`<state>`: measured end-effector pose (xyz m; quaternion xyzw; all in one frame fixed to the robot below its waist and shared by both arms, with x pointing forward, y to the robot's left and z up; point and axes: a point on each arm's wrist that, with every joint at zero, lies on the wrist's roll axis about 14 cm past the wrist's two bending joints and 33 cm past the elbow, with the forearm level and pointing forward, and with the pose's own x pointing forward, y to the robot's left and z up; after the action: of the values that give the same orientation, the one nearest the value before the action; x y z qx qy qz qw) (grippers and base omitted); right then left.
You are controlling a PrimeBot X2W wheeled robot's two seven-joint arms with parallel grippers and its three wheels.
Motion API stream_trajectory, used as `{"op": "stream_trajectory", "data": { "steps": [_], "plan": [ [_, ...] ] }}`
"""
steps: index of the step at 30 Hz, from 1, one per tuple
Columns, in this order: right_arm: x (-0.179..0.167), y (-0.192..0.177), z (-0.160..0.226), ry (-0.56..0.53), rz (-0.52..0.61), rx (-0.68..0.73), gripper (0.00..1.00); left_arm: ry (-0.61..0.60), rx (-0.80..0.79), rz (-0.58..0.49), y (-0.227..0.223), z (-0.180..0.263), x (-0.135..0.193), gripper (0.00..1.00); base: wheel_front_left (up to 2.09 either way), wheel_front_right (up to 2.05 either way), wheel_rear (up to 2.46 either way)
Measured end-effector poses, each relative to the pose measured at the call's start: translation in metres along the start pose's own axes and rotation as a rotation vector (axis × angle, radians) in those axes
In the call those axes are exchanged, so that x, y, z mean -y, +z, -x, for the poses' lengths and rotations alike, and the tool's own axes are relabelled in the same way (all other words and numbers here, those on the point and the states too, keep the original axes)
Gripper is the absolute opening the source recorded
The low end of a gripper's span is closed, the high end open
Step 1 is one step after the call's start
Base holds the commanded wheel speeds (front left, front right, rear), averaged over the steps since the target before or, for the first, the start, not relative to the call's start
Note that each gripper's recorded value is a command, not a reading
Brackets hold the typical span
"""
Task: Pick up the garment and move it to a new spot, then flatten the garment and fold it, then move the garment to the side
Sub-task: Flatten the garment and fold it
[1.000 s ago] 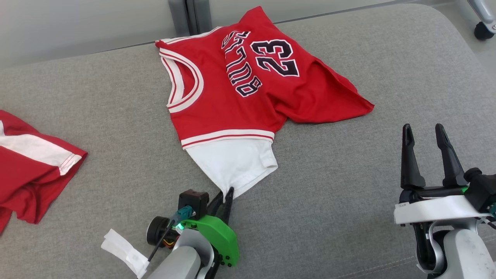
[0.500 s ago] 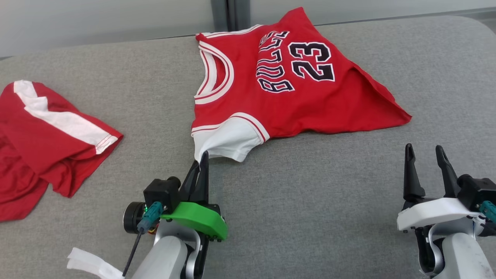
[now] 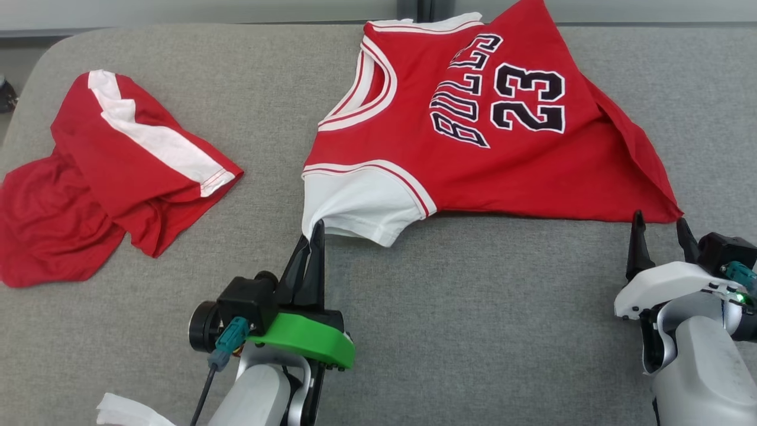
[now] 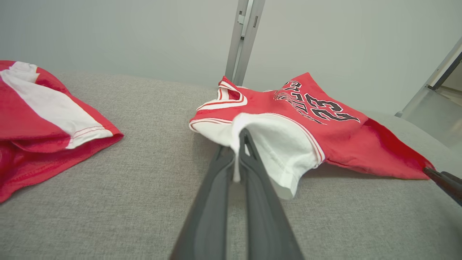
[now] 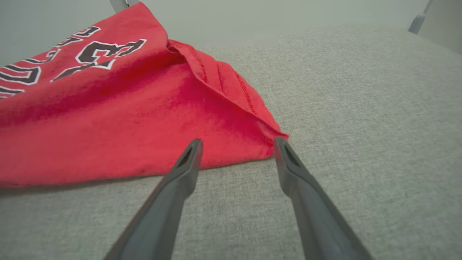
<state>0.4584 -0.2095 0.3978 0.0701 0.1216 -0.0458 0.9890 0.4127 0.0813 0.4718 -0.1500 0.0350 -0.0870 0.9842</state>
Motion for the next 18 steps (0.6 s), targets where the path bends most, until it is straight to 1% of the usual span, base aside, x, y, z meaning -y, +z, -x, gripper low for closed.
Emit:
{"op": "stream_trajectory", "data": {
  "steps": [4, 7, 9, 17, 18],
  "plan": [
    [0.006, -0.016, -0.010, -0.033, 0.000, -0.055, 1.00, 0.022, -0.004, -0.005, -0.001, 0.001, -0.008, 0.00, 0.00, 0.00, 0.00],
    [0.009, -0.018, -0.016, -0.053, -0.002, -0.065, 1.00, 0.037, -0.010, -0.007, -0.003, 0.001, -0.013, 0.00, 0.00, 0.00, 0.00],
    [0.011, -0.019, -0.020, -0.063, 0.000, -0.067, 1.00, 0.044, -0.013, -0.008, -0.004, 0.001, -0.016, 0.04, 0.00, 0.00, 0.00],
    [0.021, -0.017, -0.021, -0.097, -0.009, -0.067, 1.00, 0.049, -0.012, -0.008, -0.004, 0.000, -0.018, 0.02, 0.00, 0.00, 0.00],
    [0.021, -0.017, -0.021, -0.098, -0.013, -0.067, 1.00, 0.047, -0.012, -0.008, -0.004, 0.000, -0.017, 0.00, 0.00, 0.00, 0.00]
  ]
}}
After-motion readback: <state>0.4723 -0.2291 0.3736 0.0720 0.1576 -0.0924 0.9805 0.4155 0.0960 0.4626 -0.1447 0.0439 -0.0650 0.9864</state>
